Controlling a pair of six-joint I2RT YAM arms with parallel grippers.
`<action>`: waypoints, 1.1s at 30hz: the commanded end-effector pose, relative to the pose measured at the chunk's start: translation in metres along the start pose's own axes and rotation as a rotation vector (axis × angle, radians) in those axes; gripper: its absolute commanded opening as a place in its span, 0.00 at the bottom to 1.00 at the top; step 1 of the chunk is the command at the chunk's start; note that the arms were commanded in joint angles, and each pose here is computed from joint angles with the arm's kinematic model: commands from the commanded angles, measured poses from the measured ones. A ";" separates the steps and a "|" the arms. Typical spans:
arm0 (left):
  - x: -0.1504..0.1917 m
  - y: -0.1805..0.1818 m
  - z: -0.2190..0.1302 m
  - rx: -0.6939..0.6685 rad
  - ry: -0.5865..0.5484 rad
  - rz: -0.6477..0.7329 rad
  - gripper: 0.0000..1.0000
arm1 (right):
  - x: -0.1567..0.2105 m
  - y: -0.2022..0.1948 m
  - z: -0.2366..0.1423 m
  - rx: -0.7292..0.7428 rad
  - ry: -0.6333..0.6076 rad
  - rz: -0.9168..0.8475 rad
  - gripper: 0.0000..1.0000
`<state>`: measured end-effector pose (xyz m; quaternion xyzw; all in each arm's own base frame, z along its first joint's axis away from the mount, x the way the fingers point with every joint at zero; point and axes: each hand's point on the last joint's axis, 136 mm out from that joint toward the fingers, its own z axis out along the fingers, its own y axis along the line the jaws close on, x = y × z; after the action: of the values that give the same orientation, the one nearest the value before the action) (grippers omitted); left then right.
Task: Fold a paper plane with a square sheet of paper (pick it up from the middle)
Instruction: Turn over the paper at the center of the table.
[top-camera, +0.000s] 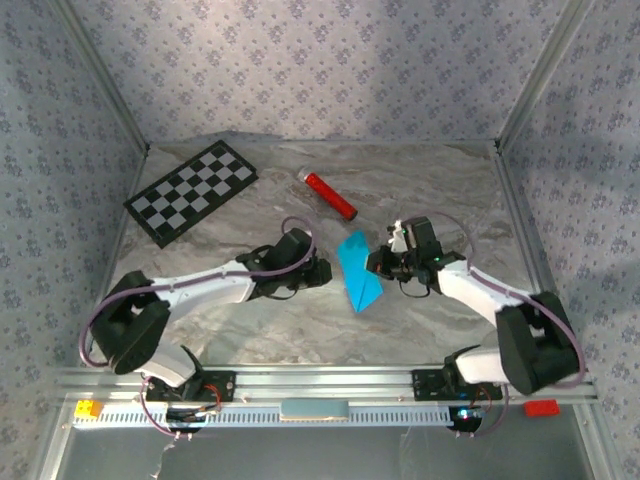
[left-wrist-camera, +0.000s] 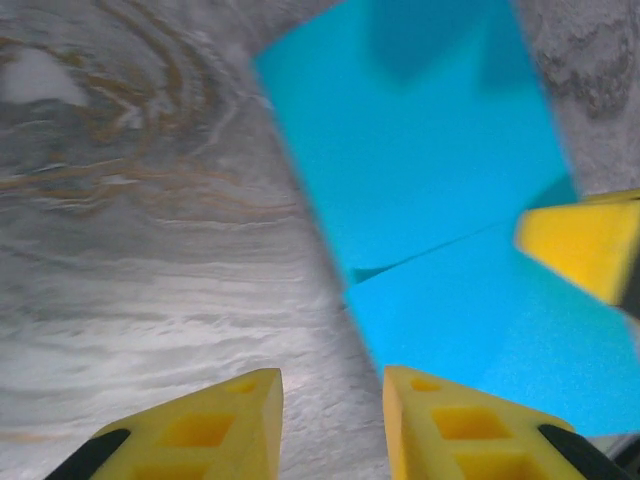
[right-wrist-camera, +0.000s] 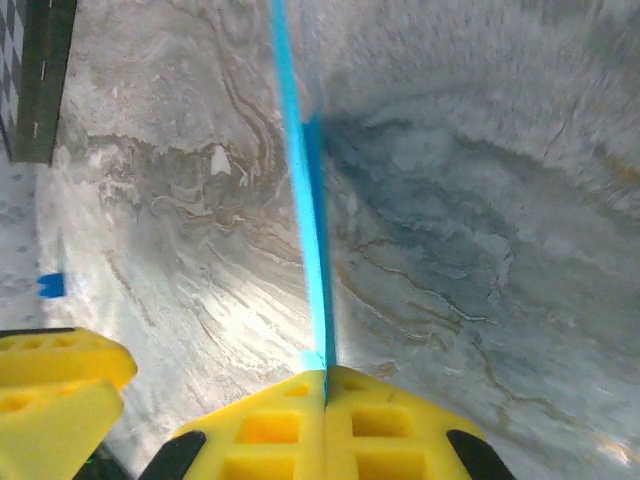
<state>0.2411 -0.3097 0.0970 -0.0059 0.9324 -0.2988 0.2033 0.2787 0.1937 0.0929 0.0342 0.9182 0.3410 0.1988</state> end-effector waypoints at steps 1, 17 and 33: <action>-0.002 0.030 -0.013 -0.095 -0.066 -0.045 0.35 | -0.001 -0.030 -0.034 0.347 -0.023 -0.184 0.04; -0.019 0.090 -0.079 -0.239 -0.304 -0.227 0.46 | -0.015 -0.018 -0.057 1.091 -0.054 -0.658 0.03; -0.020 0.128 -0.139 -0.382 -0.424 -0.279 0.49 | 0.057 0.052 0.083 0.703 0.206 -0.638 0.14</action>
<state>0.2207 -0.1362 0.1308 -0.2232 0.9005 -0.1562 0.3388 0.2593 0.2738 0.0535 -0.2303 0.9451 -0.1220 0.1969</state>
